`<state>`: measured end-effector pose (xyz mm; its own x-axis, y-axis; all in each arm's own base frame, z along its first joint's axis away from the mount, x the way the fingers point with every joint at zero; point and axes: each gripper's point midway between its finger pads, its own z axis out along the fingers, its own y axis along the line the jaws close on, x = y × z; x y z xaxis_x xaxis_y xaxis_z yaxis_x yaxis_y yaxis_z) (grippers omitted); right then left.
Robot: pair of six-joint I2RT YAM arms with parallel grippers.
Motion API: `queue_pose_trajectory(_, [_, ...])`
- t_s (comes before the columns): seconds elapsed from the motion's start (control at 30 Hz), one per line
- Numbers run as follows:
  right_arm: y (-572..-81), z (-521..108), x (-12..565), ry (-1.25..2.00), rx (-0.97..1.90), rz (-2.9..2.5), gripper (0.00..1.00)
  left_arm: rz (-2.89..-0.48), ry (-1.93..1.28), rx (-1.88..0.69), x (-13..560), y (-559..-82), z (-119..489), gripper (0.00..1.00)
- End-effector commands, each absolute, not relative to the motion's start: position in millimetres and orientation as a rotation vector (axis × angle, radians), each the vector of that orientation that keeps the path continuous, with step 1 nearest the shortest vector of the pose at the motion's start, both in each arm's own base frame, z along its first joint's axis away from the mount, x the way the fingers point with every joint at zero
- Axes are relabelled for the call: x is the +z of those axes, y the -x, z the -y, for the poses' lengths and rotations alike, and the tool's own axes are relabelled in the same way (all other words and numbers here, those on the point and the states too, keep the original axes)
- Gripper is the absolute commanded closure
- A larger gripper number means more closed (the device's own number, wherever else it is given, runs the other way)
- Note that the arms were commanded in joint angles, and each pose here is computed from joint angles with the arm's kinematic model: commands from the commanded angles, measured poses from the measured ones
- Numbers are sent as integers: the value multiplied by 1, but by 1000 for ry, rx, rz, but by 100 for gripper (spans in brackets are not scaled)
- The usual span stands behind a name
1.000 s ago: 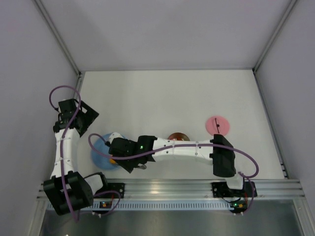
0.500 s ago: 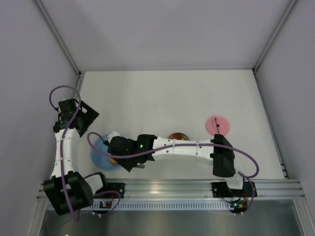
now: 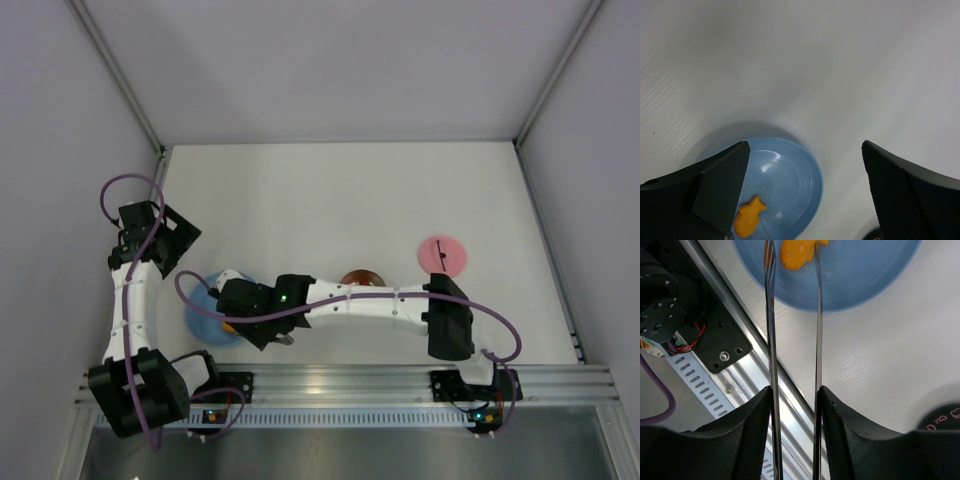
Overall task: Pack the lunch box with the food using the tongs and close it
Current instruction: Pick up the fake food from the plate.
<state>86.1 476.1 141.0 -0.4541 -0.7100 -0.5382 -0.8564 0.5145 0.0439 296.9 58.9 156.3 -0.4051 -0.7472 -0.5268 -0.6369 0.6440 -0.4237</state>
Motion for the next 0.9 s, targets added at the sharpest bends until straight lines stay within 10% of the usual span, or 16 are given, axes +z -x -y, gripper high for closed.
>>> queue_pose_trajectory(0.0, [-83,-488,151,1282,468,-2275,58,-2107,1052,-218,166,-304,-61,1])
queue_pose_trajectory(0.87, [-109,-463,185,1159,424,-2240,75,-2110,1053,-219,165,-303,-60,1])
